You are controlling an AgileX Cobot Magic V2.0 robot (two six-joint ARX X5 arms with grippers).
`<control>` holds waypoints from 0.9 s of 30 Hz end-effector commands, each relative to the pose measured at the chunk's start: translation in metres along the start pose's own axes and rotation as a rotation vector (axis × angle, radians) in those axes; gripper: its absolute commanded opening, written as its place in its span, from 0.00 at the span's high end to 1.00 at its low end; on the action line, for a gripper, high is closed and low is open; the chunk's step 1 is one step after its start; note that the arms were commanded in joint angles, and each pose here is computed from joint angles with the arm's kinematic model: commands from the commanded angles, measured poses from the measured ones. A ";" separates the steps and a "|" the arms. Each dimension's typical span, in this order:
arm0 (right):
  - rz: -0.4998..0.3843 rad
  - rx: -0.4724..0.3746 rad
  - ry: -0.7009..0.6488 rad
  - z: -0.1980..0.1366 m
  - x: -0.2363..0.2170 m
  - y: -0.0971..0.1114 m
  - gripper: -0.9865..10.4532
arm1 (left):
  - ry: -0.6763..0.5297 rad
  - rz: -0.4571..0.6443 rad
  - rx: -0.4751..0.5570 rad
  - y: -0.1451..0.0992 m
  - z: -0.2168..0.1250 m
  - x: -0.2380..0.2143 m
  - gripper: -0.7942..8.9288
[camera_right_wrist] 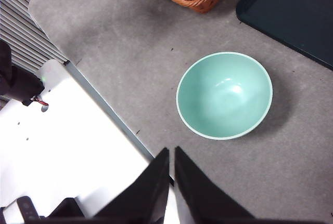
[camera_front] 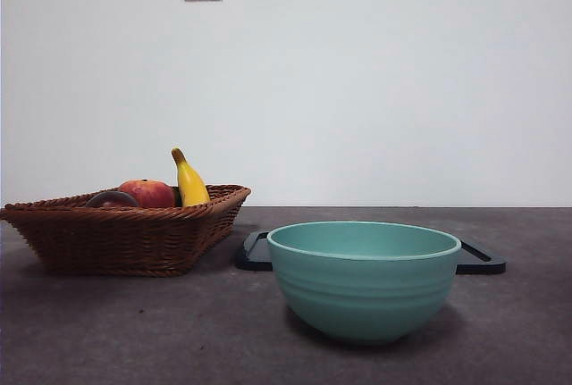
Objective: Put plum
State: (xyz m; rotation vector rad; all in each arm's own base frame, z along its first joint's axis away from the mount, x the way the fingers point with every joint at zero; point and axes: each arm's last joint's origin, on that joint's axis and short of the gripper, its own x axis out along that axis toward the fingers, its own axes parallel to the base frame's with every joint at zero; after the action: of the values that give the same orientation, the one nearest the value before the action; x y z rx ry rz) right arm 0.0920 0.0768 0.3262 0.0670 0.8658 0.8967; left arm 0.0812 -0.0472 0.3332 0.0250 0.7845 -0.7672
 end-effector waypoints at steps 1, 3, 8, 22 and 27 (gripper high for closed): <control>0.008 -0.026 -0.014 0.004 -0.002 0.003 0.91 | -0.011 -0.005 0.021 -0.001 0.003 -0.001 0.91; 0.008 -0.026 -0.014 0.004 -0.002 0.003 0.91 | -0.011 -0.005 0.021 -0.001 0.003 -0.001 0.91; 0.008 -0.026 -0.014 0.004 -0.002 0.003 0.91 | -0.011 -0.005 0.021 -0.001 0.003 -0.001 0.91; 0.008 -0.026 -0.014 0.004 -0.002 0.003 0.91 | -0.185 0.038 0.229 -0.004 0.008 -0.015 0.91; 0.008 -0.026 -0.014 0.004 -0.002 0.003 0.91 | -0.581 0.243 0.396 -0.004 0.019 -0.042 0.91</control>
State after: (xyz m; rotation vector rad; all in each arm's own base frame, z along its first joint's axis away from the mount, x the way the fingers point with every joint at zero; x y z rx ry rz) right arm 0.0920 0.0768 0.3262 0.0670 0.8658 0.8967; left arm 0.0713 -0.0318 0.3684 0.1873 0.1682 -0.6754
